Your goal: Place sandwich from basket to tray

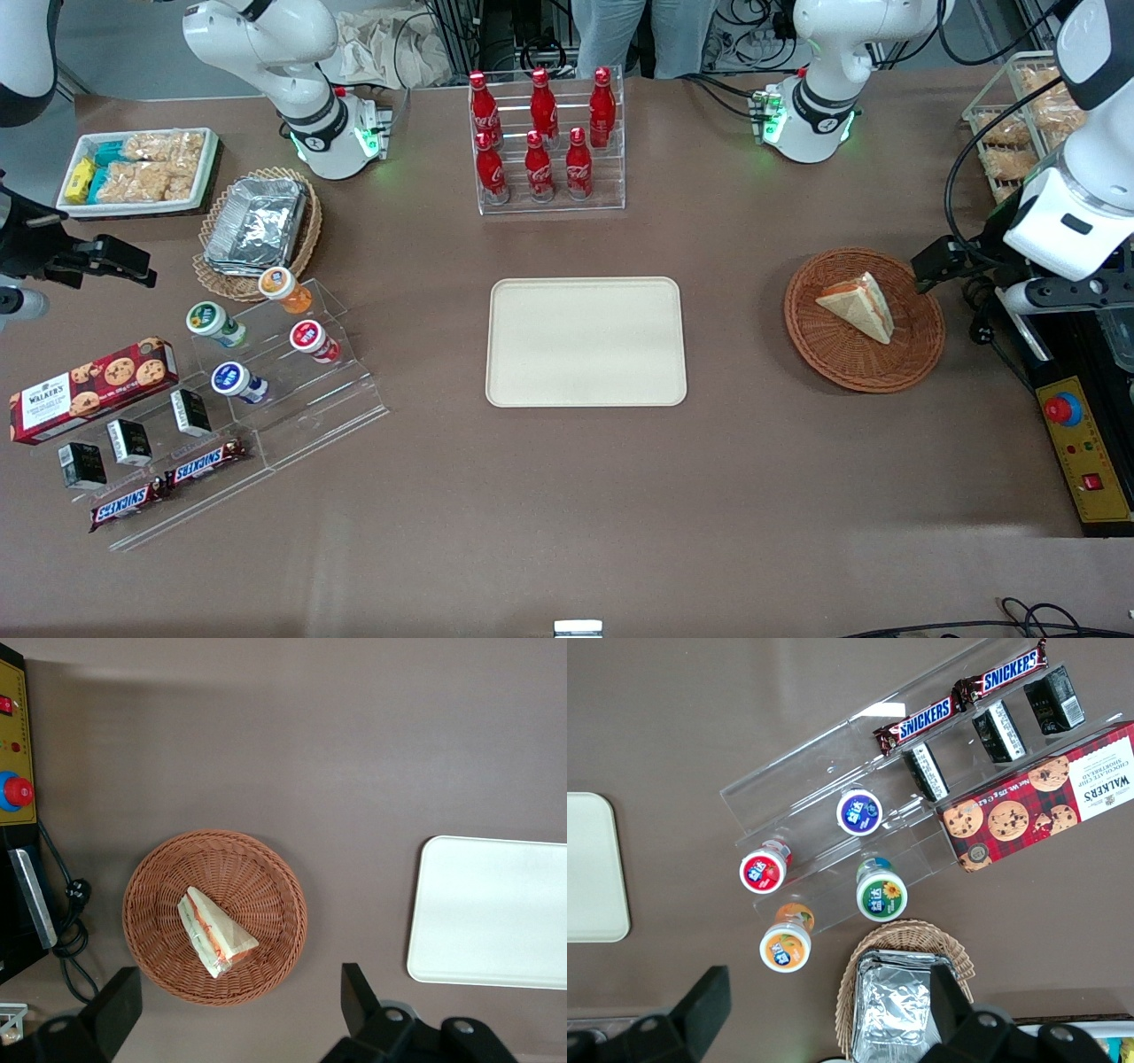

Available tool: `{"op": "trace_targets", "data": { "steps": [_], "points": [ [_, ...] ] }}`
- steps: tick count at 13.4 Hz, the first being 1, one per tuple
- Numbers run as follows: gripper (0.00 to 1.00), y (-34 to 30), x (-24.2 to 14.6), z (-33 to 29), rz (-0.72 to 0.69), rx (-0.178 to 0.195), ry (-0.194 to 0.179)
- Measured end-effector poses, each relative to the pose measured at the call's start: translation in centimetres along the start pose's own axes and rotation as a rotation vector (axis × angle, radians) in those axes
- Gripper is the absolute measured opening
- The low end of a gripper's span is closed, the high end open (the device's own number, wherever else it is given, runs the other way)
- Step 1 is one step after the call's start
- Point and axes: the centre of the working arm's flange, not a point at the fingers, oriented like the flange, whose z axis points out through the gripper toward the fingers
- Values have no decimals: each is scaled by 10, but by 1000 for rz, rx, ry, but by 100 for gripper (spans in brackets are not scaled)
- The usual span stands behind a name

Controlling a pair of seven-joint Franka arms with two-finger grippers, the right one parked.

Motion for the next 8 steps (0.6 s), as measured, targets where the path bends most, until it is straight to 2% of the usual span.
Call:
{"op": "trace_targets", "data": {
  "steps": [8],
  "points": [
    [100, 0, -1, 2, -56, 3, -8]
  ]
}}
